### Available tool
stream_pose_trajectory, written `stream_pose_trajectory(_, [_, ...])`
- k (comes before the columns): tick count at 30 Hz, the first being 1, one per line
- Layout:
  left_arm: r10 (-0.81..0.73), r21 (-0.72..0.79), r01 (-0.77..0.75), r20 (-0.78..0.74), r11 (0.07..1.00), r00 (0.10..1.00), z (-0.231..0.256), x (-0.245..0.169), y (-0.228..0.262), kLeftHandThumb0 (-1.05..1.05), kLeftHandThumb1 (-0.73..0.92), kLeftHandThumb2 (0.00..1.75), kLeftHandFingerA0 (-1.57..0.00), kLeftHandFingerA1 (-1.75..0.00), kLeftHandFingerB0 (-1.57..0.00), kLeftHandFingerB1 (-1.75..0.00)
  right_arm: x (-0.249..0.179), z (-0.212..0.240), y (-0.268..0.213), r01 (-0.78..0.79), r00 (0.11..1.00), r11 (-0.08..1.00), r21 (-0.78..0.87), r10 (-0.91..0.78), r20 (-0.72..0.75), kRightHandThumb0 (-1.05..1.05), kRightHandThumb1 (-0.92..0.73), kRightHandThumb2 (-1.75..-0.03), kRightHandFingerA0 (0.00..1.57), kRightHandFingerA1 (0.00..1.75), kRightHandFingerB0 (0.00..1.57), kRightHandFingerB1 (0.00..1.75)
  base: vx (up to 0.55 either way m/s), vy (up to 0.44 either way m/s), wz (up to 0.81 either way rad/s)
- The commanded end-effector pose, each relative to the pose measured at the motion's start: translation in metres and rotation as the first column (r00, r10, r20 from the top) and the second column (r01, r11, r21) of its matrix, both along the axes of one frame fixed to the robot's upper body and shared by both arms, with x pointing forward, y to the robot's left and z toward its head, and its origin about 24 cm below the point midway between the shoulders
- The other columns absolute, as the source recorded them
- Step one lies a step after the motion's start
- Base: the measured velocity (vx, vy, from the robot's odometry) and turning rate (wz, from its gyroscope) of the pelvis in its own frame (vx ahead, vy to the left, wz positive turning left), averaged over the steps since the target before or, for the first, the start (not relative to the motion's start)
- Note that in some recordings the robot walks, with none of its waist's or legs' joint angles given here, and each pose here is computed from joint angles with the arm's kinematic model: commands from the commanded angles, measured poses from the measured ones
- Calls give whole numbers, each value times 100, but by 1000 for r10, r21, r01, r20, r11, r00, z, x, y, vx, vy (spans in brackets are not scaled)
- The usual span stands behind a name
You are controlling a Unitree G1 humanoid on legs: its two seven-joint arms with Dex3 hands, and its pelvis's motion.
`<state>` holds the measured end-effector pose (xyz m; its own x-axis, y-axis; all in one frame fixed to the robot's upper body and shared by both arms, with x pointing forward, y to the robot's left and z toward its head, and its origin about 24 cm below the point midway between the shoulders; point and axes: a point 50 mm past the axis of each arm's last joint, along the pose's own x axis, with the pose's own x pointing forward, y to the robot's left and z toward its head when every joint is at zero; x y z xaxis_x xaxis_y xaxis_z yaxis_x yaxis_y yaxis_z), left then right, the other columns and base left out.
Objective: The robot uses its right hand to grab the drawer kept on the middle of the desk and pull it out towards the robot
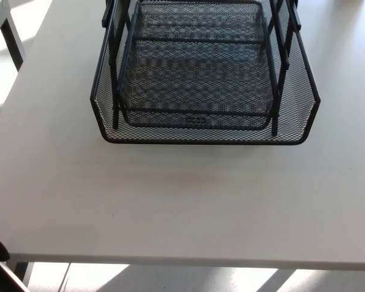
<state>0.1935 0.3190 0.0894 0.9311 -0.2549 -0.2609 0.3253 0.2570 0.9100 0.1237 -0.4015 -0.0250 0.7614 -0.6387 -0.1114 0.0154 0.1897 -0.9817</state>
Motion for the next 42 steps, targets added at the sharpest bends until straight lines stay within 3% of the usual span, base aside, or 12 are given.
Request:
stream_pose_trajectory(1, [-11,33,11,3,999,1000,0,0,0,-25,55,57,-78,-81,-80,-54,-2,-12,4,51,998,994,96,-46,-50,-58,-55,-57,17,52,21,29,0,0,0])
stream_pose_trajectory(12, [-7,15,7,20,1000,1000,-1,-1,0,-26,54,57,-79,-85,-80,-56,-3,-19,9,62,992,968,241,-33,-125,-65,-44,-79,20,58,12,39,0,0,0])
stream_pose_trajectory(14, [-4,14,4,18,1000,1000,-1,-1,0,-26,55,57,-79,-85,-81,-56,-5,-23,11,56,988,957,283,-12,-153,-59,-55,-57,40,55,19,28,0,0,0])
stream_pose_trajectory(20, [8,11,-8,8,1000,1000,-2,-1,2,-27,55,57,-79,-83,-81,-55,3,-25,12,17,979,955,296,45,-199,-62,-44,-79,92,85,18,41,0,0,0])
stream_pose_trajectory(21, [0,9,0,14,1000,1000,-2,-1,1,-26,55,57,-80,-85,-81,-56,4,-26,13,19,979,953,302,44,-200,-58,-52,-56,95,83,28,30,0,0,0])
stream_pose_trajectory(23, [1,7,-1,15,1000,1000,-2,-1,1,-26,54,57,-80,-83,-80,-55,5,-26,13,21,975,943,332,54,-215,-62,-43,-79,85,86,22,42,0,0,0])
stream_pose_trajectory(24, [4,12,-4,12,1000,1000,-3,-1,2,-26,54,57,-80,-83,-81,-55,5,-26,14,19,977,938,347,57,-206,-58,-54,-57,69,75,33,32,0,0,0])
stream_pose_trajectory(35, [10,-1,-10,14,1000,1000,-5,-4,1,-27,55,57,-79,-84,-81,-56,11,-23,12,-2,966,914,405,105,-234,-56,-54,-57,65,68,35,33,0,0,0])
stream_pose_trajectory(36, [13,0,-13,12,1000,1000,-5,-4,1,-28,55,57,-79,-84,-81,-56,11,-23,12,-9,965,918,397,112,-239,-63,-44,-81,65,75,32,46,0,0,0])
stream_pose_trajectory(37, [16,1,-16,12,1000,1000,-5,-4,1,-28,55,57,-80,-86,-81,-56,13,-24,11,6,959,916,400,108,-261,-57,-56,-57,64,66,39,35,0,0,0])
stream_pose_trajectory(38, [17,0,-17,12,1000,1000,-5,-4,1,-28,55,57,-80,-85,-81,-56,13,-24,11,-1,956,920,392,117,-270,-64,-46,-83,63,70,36,47,0,0,0])
stream_pose_trajectory(42, [11,-2,-11,14,1000,1000,-4,-4,1,-27,55,57,-79,-84,-81,-56,14,-23,10,20,952,911,412,109,-286,-61,-46,-85,59,72,39,49,0,0,0])
